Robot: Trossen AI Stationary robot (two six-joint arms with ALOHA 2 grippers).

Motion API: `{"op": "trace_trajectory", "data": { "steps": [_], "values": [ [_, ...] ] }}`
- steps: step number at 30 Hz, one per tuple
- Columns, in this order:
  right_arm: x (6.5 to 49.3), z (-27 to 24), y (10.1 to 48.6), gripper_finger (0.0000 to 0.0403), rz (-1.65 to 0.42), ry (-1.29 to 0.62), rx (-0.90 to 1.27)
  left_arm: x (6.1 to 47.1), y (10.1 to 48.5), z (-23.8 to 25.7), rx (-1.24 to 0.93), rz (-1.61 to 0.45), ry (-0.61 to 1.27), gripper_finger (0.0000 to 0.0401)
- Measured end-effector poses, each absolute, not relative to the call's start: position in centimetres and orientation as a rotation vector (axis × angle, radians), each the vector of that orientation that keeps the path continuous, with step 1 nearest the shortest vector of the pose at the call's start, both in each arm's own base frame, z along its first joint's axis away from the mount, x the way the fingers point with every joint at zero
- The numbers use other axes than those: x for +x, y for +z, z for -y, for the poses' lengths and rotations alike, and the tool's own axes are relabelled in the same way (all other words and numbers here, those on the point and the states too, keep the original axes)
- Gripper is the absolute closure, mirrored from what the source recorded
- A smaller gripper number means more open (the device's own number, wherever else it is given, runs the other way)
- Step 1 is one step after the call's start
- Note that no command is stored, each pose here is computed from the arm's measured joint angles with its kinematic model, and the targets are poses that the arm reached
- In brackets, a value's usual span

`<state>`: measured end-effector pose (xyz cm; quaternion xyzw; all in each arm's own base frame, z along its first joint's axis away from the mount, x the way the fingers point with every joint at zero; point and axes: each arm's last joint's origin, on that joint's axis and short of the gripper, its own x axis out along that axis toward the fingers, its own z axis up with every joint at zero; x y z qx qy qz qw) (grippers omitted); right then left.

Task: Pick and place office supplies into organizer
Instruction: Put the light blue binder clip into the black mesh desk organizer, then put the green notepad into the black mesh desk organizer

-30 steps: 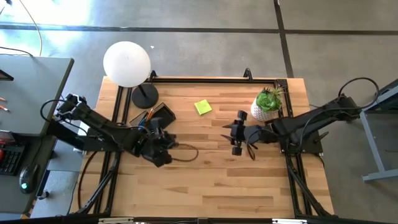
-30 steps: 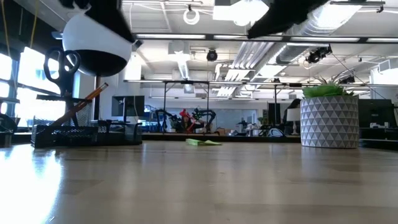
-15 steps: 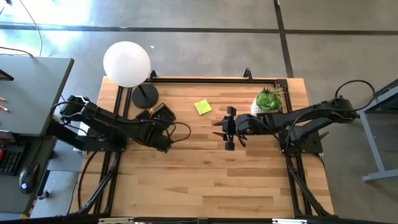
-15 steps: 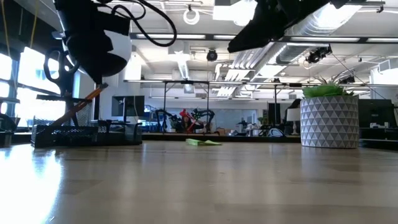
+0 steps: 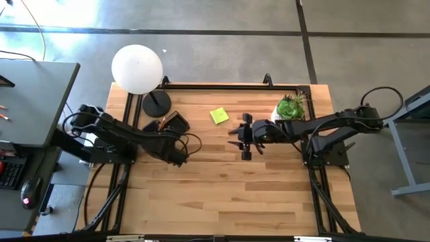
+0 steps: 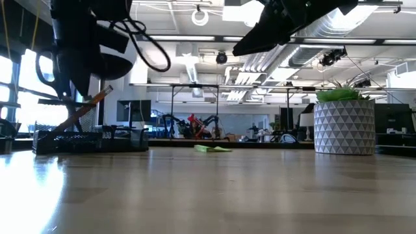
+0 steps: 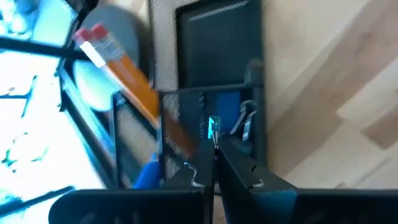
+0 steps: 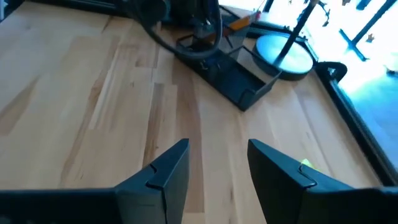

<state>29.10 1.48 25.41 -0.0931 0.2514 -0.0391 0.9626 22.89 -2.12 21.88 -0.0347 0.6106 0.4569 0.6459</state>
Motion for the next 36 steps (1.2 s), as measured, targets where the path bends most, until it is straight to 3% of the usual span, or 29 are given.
{"op": "trace_trajectory", "data": {
  "steps": [23,36],
  "values": [
    [29.5,1.3,26.1,0.0247,-0.427,-0.029,-0.211,24.0,19.0,2.3,0.031,-1.509,1.097,0.0398],
    [29.5,1.2,26.2,0.0247,-0.416,0.003,-0.201,23.7,19.3,2.2,0.057,-1.512,1.139,0.0302]
  ]
}}
